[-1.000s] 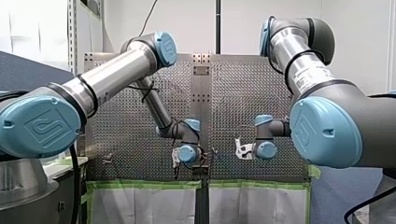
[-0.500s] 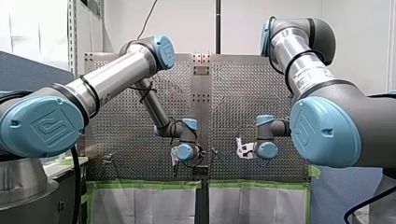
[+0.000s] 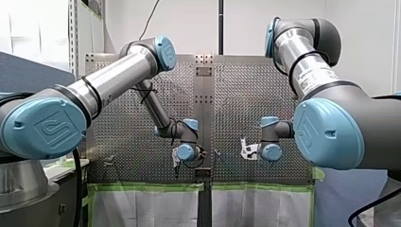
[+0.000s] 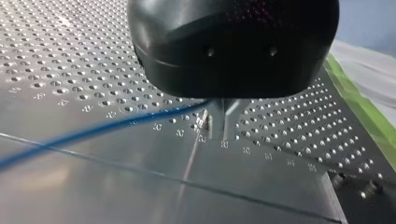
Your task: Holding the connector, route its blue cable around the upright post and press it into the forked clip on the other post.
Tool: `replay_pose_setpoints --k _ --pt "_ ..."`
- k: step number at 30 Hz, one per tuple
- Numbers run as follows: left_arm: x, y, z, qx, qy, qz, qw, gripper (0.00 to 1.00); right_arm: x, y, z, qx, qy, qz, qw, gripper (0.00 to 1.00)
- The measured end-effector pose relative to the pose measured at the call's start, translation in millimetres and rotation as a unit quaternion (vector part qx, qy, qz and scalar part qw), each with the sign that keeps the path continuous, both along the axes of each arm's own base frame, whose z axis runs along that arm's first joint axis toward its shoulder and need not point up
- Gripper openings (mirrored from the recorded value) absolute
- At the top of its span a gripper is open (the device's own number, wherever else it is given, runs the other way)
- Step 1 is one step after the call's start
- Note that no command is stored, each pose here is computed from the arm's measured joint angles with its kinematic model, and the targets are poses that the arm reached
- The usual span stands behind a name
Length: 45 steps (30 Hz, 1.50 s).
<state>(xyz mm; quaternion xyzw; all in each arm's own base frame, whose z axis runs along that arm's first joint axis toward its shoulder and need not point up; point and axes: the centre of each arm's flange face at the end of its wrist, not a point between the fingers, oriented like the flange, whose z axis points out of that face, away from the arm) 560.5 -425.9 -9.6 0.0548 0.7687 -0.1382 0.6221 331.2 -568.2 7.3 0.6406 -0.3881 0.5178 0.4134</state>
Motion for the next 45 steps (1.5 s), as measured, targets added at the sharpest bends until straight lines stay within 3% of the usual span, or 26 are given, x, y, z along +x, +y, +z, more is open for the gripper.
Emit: replay_pose_setpoints --k 1,3,4,6,13,19,24,38,45 --pt "-0.2 -0.8 0 -0.001 0.0 -0.004 1.0 0.33 0.1 0.1 0 0.0 0.0 0.0 1.0 0.0" --pt "-1.4 -3.5 0 -0.004 0.001 -0.014 0.9999 0.74 0.8 0.4 0 0.0 0.0 0.001 1.0 0.0" --pt "-2.1 -4.8 0 -0.004 0.001 -0.019 0.9998 0.74 1.5 0.8 0 0.0 0.0 0.002 1.0 0.0" --pt "-4.3 -8.4 0 -0.004 0.003 -0.031 0.9995 1.0 2.5 1.6 0 0.001 0.0 0.003 1.0 0.0" --pt "-14.5 -16.1 -3 0.003 0.023 -0.066 0.9975 1.0 3.1 3.3 -2 0.005 0.001 0.004 1.0 0.0" --pt "-25.4 -20.1 -7 0.027 0.045 -0.094 0.9942 1.0 3.6 4.2 -2 0.008 0.0 0.005 1.0 0.0" --pt "-30.5 -20.8 -6 0.037 0.056 -0.1 0.9928 1.0 3.6 5.1 -3 0.011 0.0 0.005 0.9999 0.0" --pt "-41.1 -26.9 18 0.04 0.054 -0.108 0.9919 1.0 3.4 5.9 -3 0.015 0.0 0.005 0.9999 0.0" --pt "-55.5 -29.1 16 0.05 0.062 -0.117 0.99 1.0 3.4 5.9 -3 0.015 0.0 0.005 0.9999 0.0"
